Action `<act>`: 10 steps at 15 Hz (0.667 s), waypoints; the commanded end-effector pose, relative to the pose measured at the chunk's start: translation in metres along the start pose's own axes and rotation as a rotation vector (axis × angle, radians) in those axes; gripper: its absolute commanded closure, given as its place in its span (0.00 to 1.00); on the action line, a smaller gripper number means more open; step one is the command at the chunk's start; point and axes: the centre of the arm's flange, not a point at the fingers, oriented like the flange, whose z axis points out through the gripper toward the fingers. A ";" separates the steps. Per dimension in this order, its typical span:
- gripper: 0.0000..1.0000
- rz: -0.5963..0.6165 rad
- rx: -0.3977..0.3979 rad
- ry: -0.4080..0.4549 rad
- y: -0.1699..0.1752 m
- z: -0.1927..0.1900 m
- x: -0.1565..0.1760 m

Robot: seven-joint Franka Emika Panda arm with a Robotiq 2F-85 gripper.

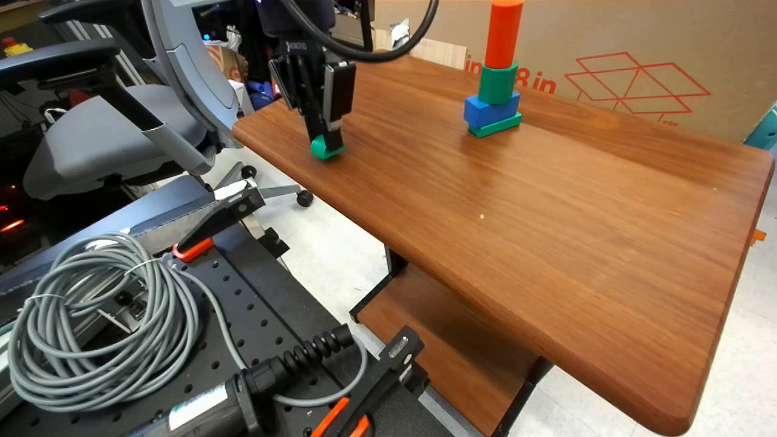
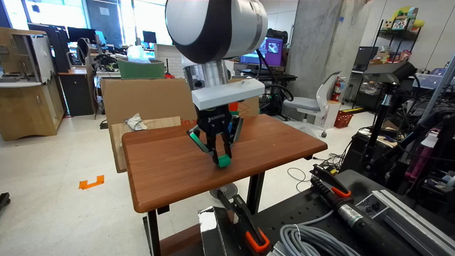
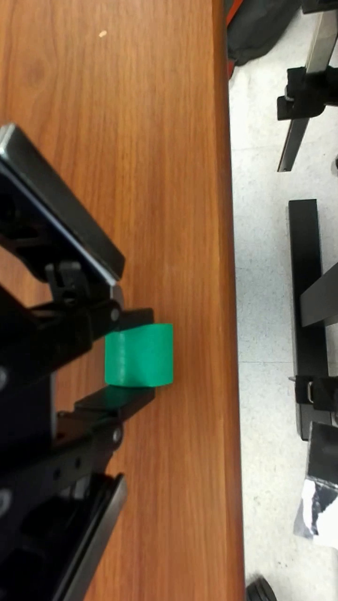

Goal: Pick up the green object and put on the table

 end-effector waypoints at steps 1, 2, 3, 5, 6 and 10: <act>0.91 -0.011 -0.031 0.018 -0.003 0.016 0.008; 0.41 -0.018 -0.037 0.016 -0.002 0.013 0.009; 0.40 -0.017 -0.031 0.021 -0.002 0.009 0.007; 0.27 -0.015 -0.002 0.020 0.001 -0.007 0.002; 0.20 -0.005 0.012 0.029 0.004 -0.018 0.000; 0.00 0.022 0.163 0.059 0.038 -0.097 -0.009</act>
